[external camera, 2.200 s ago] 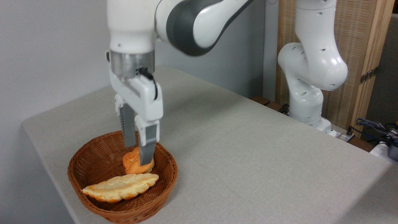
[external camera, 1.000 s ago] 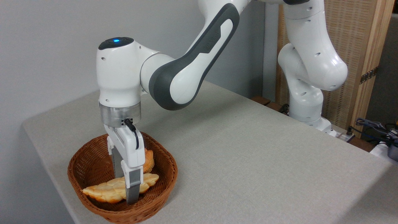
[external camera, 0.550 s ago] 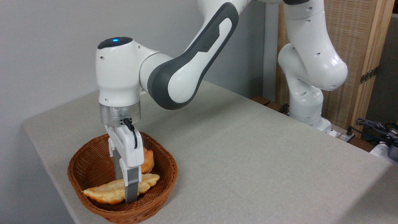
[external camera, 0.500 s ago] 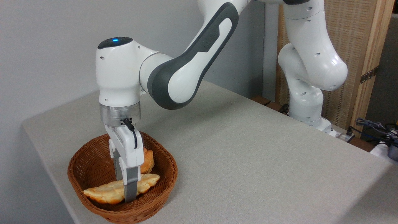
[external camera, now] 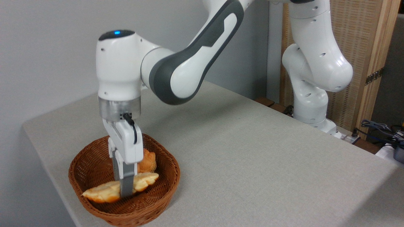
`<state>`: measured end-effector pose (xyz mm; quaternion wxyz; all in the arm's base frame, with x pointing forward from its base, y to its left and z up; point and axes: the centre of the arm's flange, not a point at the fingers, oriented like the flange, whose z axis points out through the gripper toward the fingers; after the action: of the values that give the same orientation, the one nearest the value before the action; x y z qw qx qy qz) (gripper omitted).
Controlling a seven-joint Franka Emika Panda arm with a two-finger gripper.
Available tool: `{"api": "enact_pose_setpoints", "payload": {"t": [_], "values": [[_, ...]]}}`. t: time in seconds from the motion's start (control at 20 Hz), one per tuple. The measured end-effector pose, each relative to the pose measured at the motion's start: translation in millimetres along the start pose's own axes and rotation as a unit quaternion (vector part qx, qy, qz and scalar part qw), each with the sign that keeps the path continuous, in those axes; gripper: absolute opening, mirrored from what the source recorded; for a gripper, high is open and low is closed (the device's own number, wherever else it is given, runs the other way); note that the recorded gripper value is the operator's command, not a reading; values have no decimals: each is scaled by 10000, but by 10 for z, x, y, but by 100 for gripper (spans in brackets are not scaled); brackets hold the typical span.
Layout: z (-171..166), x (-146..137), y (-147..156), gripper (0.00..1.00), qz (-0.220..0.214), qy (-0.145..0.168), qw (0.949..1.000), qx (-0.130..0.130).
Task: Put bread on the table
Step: 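Close the gripper on the braided roll and lift it from the basket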
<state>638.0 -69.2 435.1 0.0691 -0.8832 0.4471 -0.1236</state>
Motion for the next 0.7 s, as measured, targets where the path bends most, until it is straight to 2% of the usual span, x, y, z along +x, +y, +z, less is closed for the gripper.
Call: {"api": "enact_pose_setpoints", "payload": {"t": [0.15,0.3,0.55,0.7], "values": [[-297,-21,-27,33,-29,96,9999,68],[-537,-68,-11,33,-48,70,10000,3],[-928,-243,84,35,-94,-208,9991,-364],[-1105,-414,165,37,-152,-503,9960,-725]]}}
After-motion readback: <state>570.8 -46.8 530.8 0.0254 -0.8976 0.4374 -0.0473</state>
